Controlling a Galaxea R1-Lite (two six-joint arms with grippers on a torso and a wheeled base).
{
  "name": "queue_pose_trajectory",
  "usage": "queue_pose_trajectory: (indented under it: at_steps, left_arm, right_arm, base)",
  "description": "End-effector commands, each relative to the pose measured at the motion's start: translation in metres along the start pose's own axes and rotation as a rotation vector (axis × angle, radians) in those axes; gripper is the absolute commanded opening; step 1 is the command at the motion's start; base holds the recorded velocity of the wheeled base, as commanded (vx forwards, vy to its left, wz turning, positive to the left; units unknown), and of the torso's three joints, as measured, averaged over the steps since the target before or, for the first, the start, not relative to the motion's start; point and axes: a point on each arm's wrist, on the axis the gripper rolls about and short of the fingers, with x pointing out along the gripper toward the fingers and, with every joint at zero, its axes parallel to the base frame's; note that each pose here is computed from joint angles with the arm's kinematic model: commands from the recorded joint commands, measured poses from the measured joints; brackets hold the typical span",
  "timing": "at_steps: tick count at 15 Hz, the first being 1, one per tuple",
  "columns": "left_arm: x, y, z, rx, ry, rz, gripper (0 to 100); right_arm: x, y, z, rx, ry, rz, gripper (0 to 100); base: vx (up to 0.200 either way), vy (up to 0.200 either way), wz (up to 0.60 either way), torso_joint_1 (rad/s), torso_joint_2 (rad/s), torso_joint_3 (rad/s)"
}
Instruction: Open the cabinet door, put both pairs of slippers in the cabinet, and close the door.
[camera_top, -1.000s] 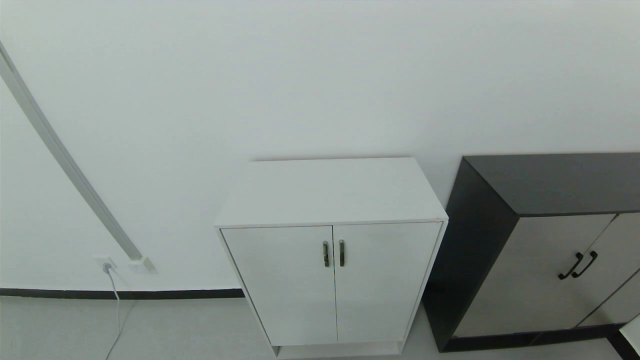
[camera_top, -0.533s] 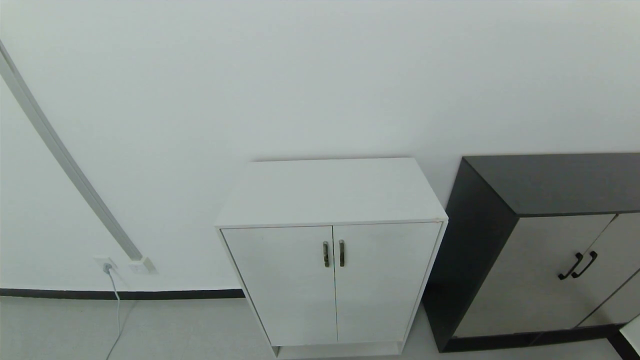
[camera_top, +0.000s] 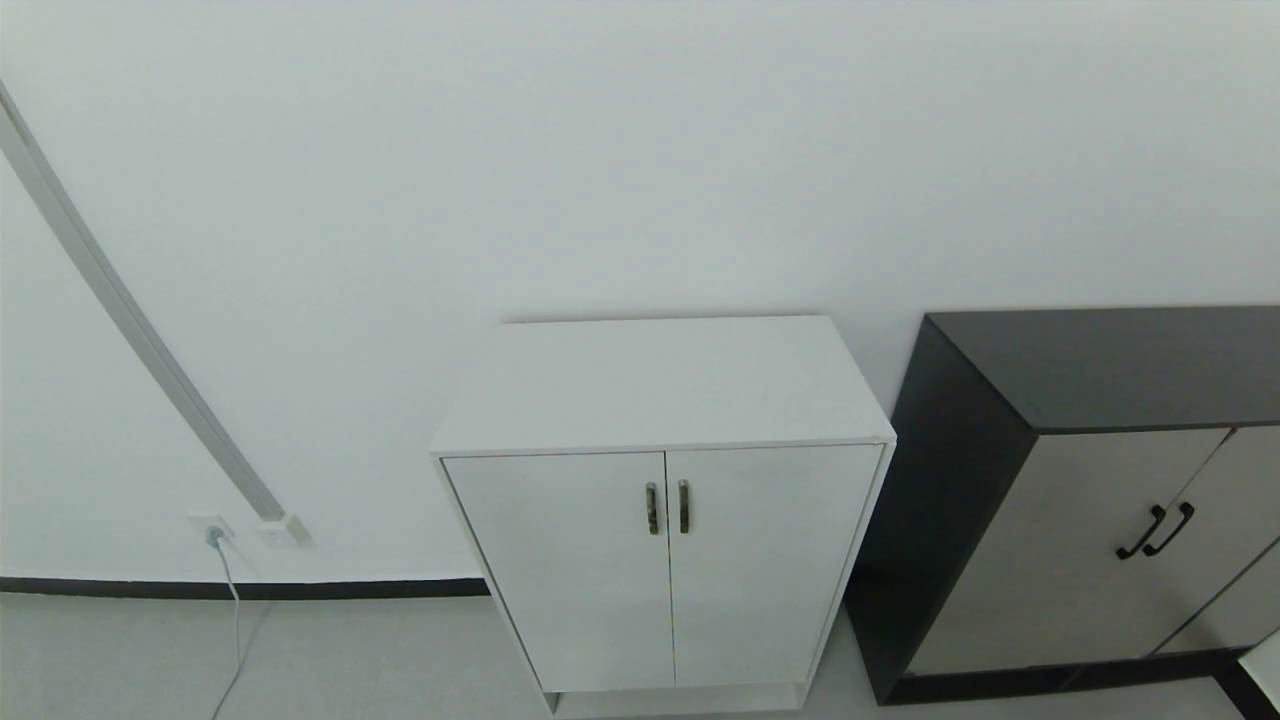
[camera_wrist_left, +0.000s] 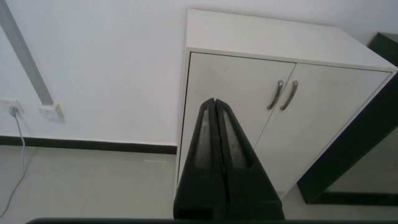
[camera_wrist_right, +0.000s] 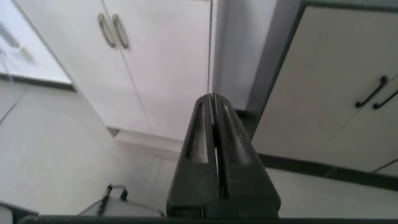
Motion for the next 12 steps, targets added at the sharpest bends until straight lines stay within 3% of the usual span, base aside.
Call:
queue_pose_trajectory:
  at_steps: [1, 5, 9, 12]
  left_arm:
    - [0.0001, 0.0000, 0.0000, 0.000, 0.001, 0.001, 0]
    - [0.0001, 0.0000, 0.0000, 0.000, 0.001, 0.001, 0]
    - [0.0001, 0.0000, 0.0000, 0.000, 0.001, 0.001, 0]
    - [0.0001, 0.0000, 0.0000, 0.001, 0.001, -0.001, 0]
  right_arm:
    - [-0.0049, 0.0013, -0.0017, -0.005, -0.068, -0.035, 0]
    - [-0.0112, 0.0033, -0.0045, -0.016, -0.157, -0.076, 0]
    - [-0.0115, 0.0026, -0.0041, 0.047, -0.165, -0.102, 0]
    - [-0.0121, 0.0002, -0.0035, 0.096, -0.177, -0.208, 0]
  base:
    - [0.000, 0.000, 0.00, 0.000, 0.00, 0.000]
    - [0.000, 0.000, 0.00, 0.000, 0.00, 0.000]
    - [0.000, 0.000, 0.00, 0.000, 0.00, 0.000]
    - [0.000, 0.000, 0.00, 0.000, 0.00, 0.000]
